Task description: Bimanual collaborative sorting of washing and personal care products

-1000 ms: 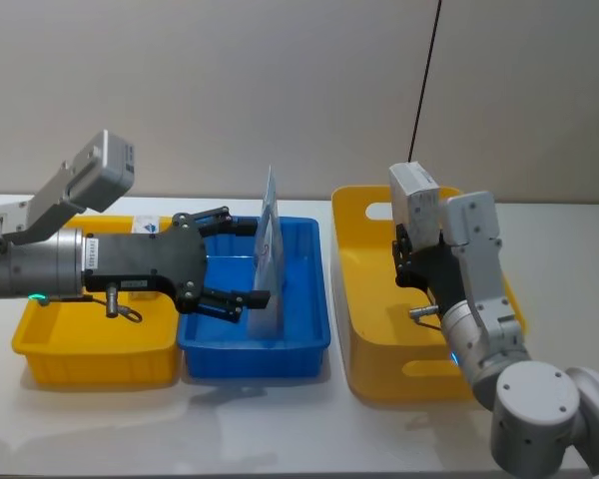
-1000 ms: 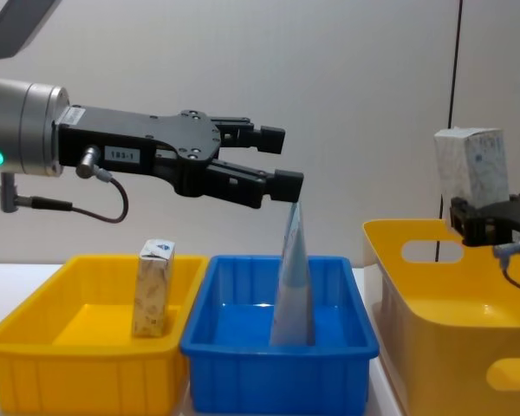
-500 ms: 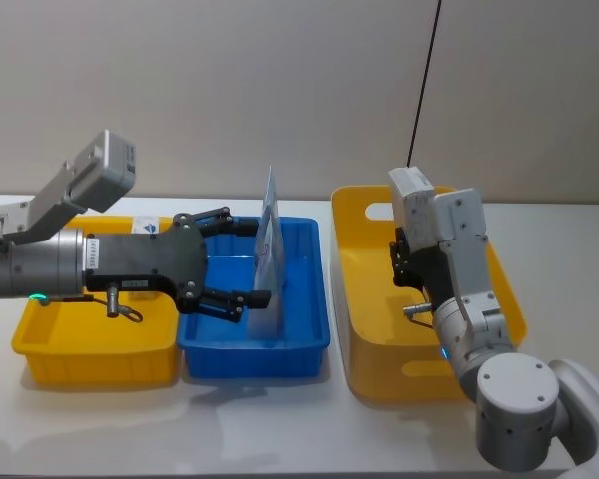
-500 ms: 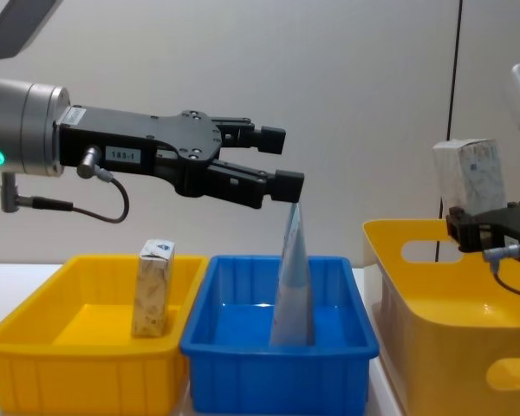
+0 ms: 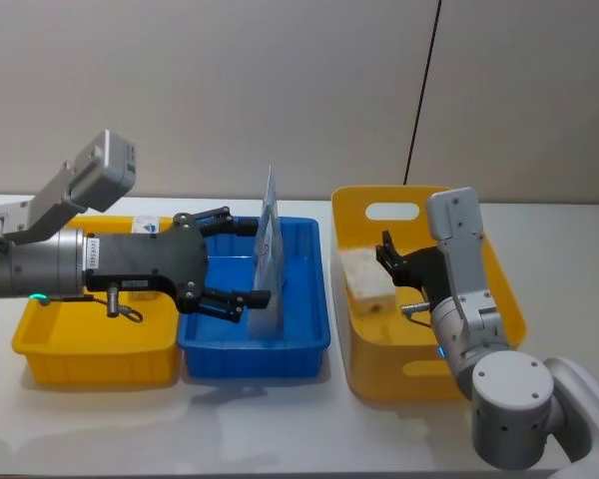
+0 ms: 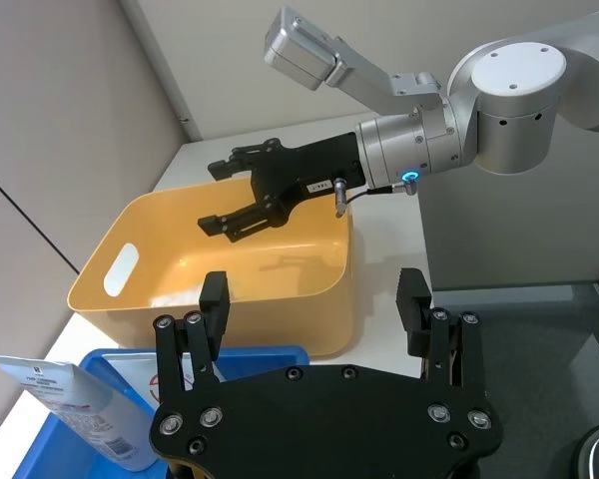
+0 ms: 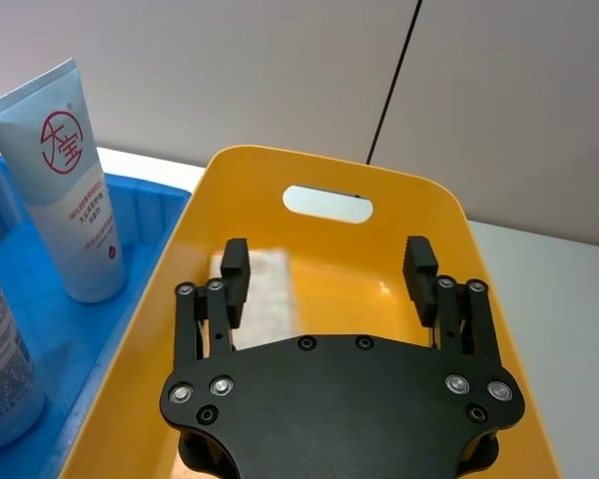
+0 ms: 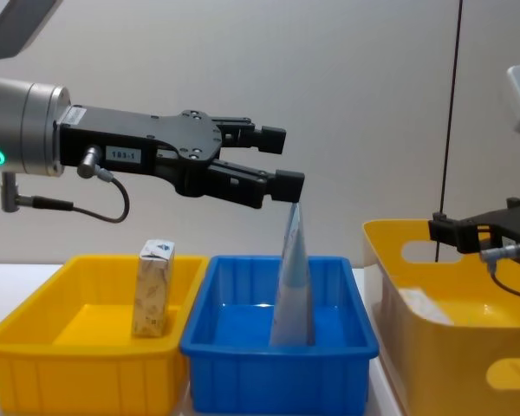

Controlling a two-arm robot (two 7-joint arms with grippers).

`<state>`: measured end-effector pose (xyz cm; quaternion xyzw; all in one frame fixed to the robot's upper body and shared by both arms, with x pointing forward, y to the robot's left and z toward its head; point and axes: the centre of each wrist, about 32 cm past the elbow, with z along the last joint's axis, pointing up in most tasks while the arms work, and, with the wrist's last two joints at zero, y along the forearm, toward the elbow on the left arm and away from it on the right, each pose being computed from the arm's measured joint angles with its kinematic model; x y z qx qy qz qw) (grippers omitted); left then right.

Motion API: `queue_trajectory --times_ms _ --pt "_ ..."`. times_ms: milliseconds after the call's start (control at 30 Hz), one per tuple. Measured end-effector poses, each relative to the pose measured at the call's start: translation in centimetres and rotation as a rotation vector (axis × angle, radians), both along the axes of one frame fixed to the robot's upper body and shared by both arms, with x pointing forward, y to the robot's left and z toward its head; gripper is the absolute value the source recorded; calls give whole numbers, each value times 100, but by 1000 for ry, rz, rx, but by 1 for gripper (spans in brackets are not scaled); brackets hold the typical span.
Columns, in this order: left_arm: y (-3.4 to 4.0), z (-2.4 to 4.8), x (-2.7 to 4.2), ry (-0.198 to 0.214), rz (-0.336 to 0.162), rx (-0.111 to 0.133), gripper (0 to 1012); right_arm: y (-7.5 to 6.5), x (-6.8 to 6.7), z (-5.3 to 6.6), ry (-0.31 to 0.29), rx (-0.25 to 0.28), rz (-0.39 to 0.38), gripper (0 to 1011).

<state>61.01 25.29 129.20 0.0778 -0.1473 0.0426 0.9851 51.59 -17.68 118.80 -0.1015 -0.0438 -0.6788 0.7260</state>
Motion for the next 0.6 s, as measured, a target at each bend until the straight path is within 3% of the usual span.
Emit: queue_trajectory --times_ms 167,600 --pt "0 0 0 0 0 0 1001 5 3 -1 1 -1 -2 1002" --pt "0 0 0 0 0 0 1001 8 7 -1 3 -2 -5 1002"
